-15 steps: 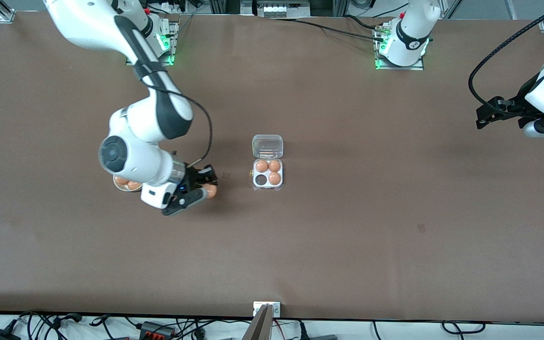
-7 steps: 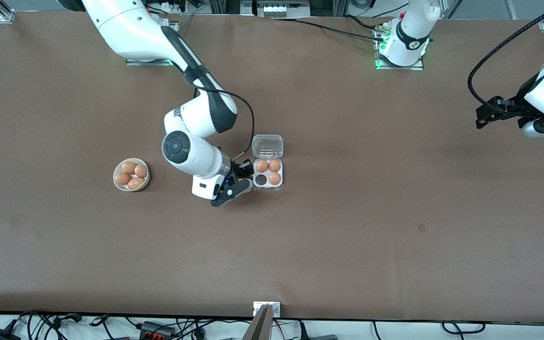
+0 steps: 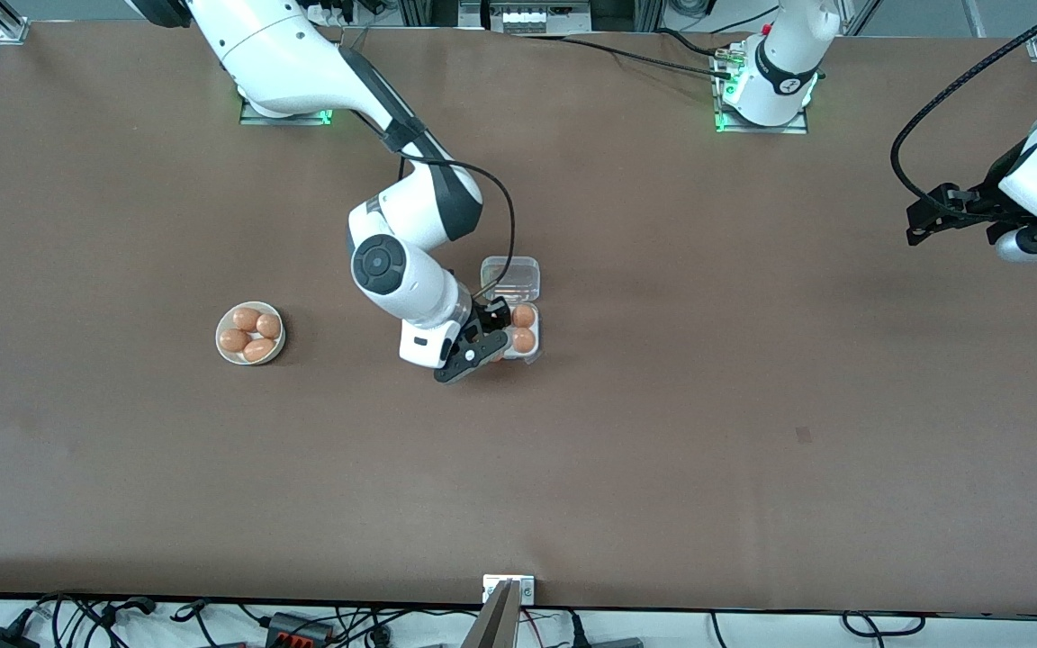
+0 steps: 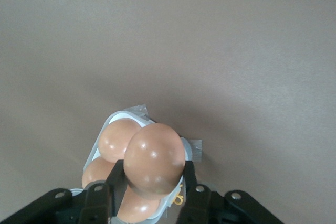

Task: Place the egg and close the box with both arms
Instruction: 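Carry the egg with the right gripper to the egg box, then lower the egg into the empty slot and open the right gripper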

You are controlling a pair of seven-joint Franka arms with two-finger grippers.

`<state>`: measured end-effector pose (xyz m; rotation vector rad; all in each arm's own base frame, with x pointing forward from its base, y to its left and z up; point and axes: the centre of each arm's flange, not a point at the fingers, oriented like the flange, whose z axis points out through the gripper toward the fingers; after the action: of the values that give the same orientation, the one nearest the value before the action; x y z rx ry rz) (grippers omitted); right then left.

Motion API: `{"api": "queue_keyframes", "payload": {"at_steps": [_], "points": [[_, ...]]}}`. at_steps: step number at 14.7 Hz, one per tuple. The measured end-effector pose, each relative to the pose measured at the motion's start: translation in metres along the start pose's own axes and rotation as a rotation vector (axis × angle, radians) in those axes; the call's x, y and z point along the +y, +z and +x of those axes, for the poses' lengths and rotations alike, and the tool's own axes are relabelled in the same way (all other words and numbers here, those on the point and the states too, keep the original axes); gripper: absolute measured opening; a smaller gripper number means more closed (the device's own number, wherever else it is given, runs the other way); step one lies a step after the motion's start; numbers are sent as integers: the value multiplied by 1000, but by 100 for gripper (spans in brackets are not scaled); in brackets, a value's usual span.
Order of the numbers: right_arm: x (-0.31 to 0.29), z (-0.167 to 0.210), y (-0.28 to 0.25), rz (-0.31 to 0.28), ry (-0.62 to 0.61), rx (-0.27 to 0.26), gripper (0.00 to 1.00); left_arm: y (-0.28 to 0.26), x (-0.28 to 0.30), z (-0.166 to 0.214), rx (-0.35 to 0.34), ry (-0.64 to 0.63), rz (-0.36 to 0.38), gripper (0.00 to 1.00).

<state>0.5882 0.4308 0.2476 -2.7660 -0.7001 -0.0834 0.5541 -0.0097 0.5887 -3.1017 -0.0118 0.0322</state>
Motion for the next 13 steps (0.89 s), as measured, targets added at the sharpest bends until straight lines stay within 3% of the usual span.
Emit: {"api": "queue_keyframes", "payload": {"at_steps": [13], "points": [[-3,-8,33,-14,22,-25,47,0,0,0,0,0,0,100]]}}
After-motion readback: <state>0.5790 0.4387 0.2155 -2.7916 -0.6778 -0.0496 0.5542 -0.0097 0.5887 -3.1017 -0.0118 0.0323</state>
